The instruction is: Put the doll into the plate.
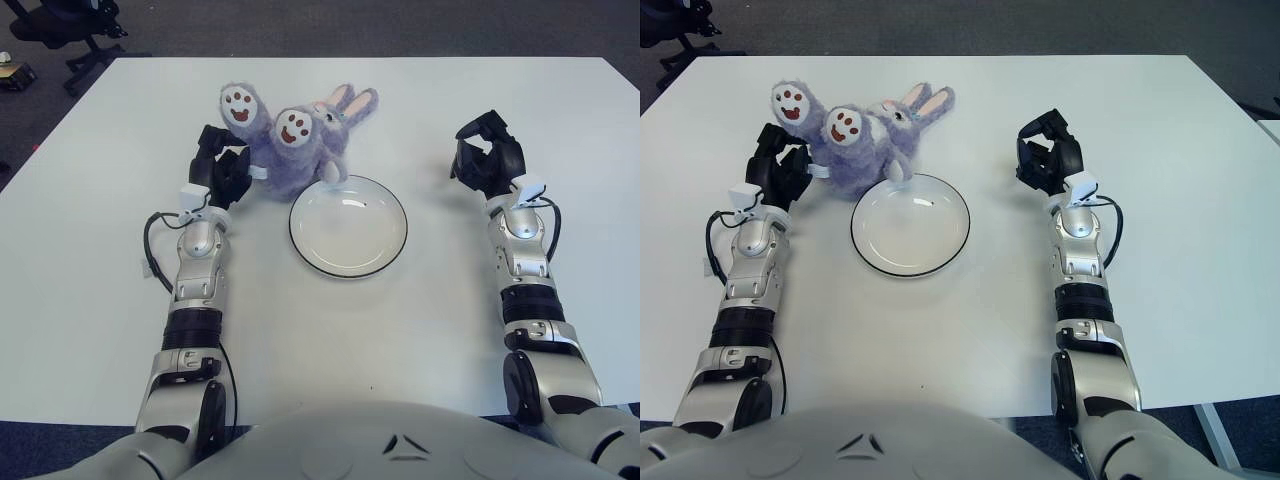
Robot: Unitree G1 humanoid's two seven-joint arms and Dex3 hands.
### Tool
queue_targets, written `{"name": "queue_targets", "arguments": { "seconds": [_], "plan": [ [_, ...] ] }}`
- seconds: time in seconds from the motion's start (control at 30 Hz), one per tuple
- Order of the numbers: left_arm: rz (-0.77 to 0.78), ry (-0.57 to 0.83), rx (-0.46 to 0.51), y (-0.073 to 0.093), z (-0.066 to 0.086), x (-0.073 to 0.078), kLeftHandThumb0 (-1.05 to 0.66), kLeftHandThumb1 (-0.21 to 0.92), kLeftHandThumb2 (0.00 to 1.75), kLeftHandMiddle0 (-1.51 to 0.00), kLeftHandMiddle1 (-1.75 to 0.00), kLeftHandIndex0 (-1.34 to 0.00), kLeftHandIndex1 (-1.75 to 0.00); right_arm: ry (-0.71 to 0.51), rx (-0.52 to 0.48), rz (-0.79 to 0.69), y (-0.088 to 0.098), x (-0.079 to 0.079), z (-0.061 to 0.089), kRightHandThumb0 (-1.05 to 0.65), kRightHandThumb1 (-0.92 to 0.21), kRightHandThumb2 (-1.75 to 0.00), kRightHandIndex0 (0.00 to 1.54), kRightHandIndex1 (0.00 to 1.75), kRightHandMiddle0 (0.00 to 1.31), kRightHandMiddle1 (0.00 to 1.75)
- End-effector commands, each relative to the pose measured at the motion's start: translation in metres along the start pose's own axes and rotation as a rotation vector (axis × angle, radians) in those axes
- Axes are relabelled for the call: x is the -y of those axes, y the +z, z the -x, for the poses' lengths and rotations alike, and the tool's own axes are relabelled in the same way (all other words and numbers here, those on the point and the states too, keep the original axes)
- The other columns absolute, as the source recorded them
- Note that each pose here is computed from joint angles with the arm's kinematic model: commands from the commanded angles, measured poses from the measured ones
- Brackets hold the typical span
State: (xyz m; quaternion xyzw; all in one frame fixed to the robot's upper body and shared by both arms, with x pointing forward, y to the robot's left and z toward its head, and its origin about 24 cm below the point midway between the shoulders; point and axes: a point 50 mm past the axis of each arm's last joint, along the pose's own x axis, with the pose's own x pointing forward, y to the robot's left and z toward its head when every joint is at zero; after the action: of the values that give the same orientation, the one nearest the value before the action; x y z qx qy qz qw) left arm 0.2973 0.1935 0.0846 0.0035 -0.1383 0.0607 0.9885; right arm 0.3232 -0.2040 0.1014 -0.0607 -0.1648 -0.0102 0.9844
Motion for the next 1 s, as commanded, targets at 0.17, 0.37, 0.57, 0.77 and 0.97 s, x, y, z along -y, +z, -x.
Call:
{"name": "queue_targets", "arguments": {
  "seconds": [0.17,0.37,0.57,0.77,0.97],
  "plan": [
    [-0.007,0.001,0.022,0.0033,-0.0021,-0.0025,-0.35,0.92,0.42,-0.61,-1.6,-0.3,-1.64,-0.005,-0.007,0.014,-0.0008,0.0017,0.0026,-0.38,-0.72,-0.79,0.98,1.75,0.33,1.75],
    [-0.007,0.001,0.023,0.0034,-0.0022,-0.0031,-0.35,0.92,0.42,-0.61,-1.6,-0.3,-1.64,-0.005,-0.01,0.015,-0.0011,0.0017,0.0025,-0.38,-0.72,-0.79,0.98,1.75,0.33,1.75],
    [-0.006,0.0,0.025,0.0041,-0.0025,-0.003,-0.35,0.92,0.42,-0.61,-1.6,-0.3,-1.64,-0.011,-0.018,0.021,-0.0015,0.0022,0.002,-0.38,-0.72,-0.79,0.97,1.75,0.33,1.75],
    [-0.006,0.0,0.026,0.0042,-0.0025,-0.0028,-0.35,0.92,0.42,-0.61,-1.6,-0.3,-1.64,-0.014,-0.027,0.028,-0.0018,0.0025,0.0019,-0.38,-0.71,-0.79,0.97,1.75,0.33,1.75],
    [-0.006,0.0,0.027,0.0045,-0.0032,-0.0017,-0.35,0.92,0.42,-0.61,-1.6,-0.3,-1.64,-0.013,-0.034,0.04,-0.0017,0.0033,0.0012,-0.38,-0.71,-0.8,0.95,1.75,0.34,1.75]
  ]
}}
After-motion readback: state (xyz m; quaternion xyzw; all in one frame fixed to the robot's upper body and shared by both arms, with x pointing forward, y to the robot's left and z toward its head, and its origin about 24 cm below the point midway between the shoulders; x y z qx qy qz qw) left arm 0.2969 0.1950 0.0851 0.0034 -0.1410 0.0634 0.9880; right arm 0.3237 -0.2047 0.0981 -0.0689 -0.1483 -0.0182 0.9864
